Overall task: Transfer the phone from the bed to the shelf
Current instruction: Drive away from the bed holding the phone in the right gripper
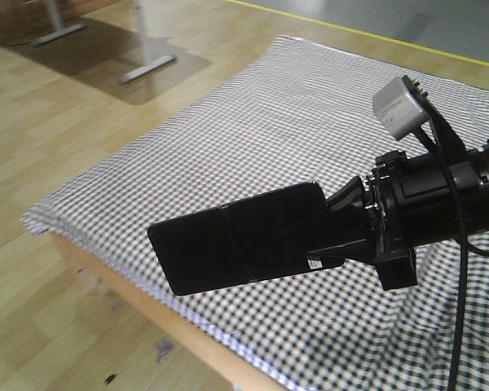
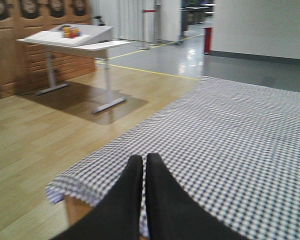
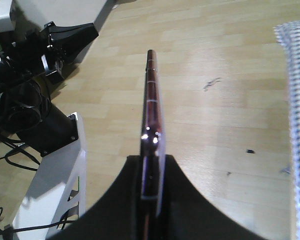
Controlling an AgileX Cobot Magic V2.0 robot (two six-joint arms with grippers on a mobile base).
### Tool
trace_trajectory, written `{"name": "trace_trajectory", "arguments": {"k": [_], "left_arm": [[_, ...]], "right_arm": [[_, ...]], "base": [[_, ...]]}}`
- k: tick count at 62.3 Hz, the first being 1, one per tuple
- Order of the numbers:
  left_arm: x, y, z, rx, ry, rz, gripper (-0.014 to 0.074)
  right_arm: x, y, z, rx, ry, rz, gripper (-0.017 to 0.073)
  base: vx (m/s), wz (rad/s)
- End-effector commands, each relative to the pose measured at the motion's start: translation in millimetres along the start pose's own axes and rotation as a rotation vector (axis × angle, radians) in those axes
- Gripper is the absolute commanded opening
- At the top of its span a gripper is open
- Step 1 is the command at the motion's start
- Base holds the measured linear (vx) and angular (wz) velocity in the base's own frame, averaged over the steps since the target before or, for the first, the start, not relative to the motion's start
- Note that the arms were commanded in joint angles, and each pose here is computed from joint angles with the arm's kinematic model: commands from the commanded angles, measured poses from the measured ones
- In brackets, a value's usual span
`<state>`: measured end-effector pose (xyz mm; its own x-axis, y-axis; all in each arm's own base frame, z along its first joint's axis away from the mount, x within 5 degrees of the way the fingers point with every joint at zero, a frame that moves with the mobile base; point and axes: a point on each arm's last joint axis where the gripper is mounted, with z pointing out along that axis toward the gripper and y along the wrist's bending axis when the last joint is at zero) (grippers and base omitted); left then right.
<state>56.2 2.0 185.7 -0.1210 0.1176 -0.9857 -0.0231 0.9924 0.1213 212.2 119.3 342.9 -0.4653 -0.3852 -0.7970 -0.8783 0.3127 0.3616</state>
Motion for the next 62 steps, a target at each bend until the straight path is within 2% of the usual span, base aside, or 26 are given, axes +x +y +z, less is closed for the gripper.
{"name": "trace_trajectory", "arguments": {"k": [1, 62], "left_arm": [[-14.2, 1.6, -3.0, -0.01, -0.107, -0.014, 0.0001], [-14.2, 1.6, -3.0, -0.01, -0.107, -0.014, 0.0001]], "right_arm": [[-12.2, 18.3, -8.9, -0.086, -0.067, -0.021, -0.0003], [-12.2, 18.3, -8.9, -0.086, -0.067, -0.021, -0.0003]], "base": [[-0.17, 0.66], [-0.17, 0.65]]}}
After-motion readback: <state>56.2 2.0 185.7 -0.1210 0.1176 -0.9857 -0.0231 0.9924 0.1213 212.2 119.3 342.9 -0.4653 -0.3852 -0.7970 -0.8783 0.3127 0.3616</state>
